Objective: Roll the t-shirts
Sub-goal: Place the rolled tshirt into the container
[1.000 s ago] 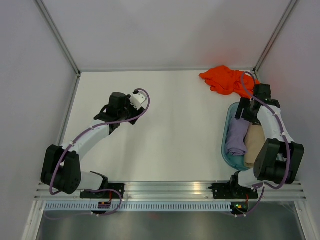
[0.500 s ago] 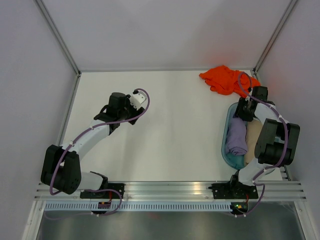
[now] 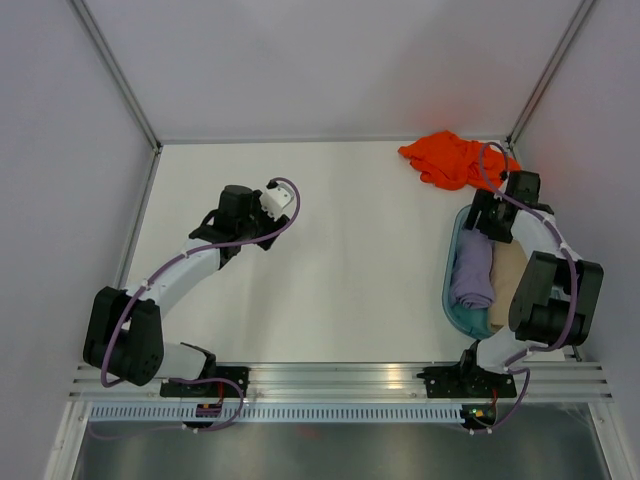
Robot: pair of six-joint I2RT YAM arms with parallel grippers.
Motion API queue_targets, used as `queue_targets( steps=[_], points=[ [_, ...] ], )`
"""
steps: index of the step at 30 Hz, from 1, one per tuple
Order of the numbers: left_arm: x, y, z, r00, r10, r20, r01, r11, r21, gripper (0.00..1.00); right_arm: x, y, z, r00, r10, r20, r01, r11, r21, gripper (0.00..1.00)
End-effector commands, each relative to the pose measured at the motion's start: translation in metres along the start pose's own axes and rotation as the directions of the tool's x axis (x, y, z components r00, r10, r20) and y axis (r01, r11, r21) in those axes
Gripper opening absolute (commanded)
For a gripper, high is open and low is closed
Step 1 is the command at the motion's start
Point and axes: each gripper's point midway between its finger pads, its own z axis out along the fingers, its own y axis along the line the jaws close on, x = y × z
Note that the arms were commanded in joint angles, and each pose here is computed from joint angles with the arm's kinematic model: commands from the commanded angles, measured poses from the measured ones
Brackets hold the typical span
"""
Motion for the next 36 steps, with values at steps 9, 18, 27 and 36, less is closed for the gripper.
queue_targets(
  steps=[9,18,27,36],
  points=[
    [-0.004,0.007,-0.004,0.999,0.012,0.037,-0.011,0.999,-0.032,0.67,0.050,0.002,-0.108,0.954,0.293,-0.061,-0.282,0.948,0.146,0.77],
    [0.001,0.004,-0.004,0.998,0.001,0.056,0.001,0.999,-0.036,0.69,0.119,0.005,-0.108,0.888,0.422,-0.183,-0.390,0.902,0.186,0.63],
    [-0.002,0.007,-0.005,0.997,0.021,0.080,-0.016,0.999,-0.052,0.71,0.145,-0.017,-0.094,0.883,0.377,-0.280,-0.293,0.908,0.300,0.64],
    [0.002,0.005,-0.004,0.997,0.018,0.079,-0.014,0.999,-0.044,0.71,0.130,-0.031,-0.097,0.920,0.260,-0.293,-0.140,0.917,0.374,0.65]
  ],
)
